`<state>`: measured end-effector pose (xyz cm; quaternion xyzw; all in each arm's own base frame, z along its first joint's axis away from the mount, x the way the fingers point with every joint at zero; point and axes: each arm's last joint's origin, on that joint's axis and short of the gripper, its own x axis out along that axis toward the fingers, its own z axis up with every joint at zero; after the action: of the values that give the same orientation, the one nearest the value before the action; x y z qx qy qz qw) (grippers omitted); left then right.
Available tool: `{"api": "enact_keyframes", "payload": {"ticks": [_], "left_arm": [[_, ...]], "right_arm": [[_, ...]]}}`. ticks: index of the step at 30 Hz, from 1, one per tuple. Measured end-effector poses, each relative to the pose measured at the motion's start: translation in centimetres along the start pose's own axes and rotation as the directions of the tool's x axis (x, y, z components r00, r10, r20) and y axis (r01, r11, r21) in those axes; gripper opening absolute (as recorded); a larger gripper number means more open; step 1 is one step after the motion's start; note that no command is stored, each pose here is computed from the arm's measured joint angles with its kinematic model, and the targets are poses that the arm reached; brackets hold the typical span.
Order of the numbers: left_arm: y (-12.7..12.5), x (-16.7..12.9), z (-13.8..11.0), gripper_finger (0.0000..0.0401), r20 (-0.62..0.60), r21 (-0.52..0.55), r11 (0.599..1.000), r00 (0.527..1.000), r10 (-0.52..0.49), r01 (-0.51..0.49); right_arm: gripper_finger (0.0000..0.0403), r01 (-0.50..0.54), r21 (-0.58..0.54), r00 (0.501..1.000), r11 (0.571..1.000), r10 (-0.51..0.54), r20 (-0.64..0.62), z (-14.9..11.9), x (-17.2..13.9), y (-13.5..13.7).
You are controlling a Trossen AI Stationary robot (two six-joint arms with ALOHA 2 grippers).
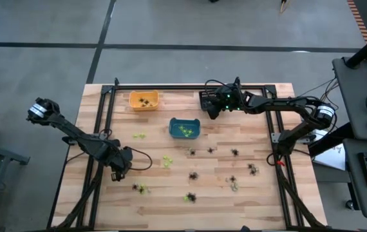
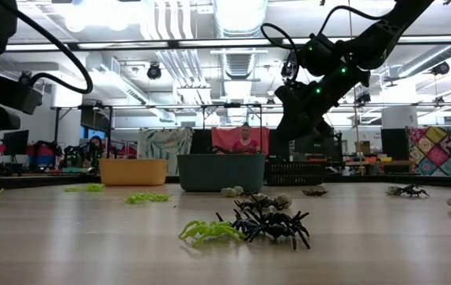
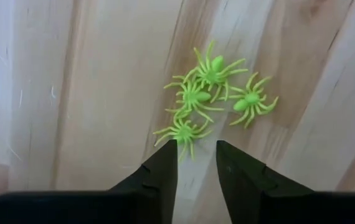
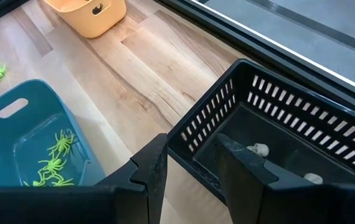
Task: Sort Halloween decoration
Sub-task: Put the green spider toy into the blue bin
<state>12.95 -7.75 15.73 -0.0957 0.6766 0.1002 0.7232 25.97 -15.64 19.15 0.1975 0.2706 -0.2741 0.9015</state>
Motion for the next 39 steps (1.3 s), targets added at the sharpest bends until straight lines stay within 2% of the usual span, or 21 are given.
{"api": "enact_keyframes", "payload": {"ticks": [7, 24, 30, 39], "left_arm": [[0.2, 0.3, -0.1, 0.0128, 0.008, -0.008, 1.000, 1.000, 0.022, -0.022], [0.6, 1.9, -0.6, 0.0127, 0.019, -0.039, 0.999, 1.000, 0.012, -0.011], [0.6, 1.9, -0.6, 0.0096, 0.018, -0.052, 0.999, 1.000, 0.013, -0.012], [0.8, 1.9, -0.8, 0.0007, 0.005, -0.111, 0.993, 0.999, 0.033, -0.033]], "right_arm": [[0.0123, 0.000, -0.003, 1.000, 1.000, 0.000, -0.001, 0.0, 0.0, 0.0], [0.0123, 0.000, -0.005, 1.000, 1.000, 0.000, -0.002, 0.0, 0.0, 0.0], [0.0123, 0.001, -0.005, 1.000, 1.000, -0.001, -0.002, 0.0, 0.0, 0.0], [0.0123, 0.001, -0.005, 1.000, 1.000, -0.001, -0.003, 0.0, 0.0, 0.0]]}}
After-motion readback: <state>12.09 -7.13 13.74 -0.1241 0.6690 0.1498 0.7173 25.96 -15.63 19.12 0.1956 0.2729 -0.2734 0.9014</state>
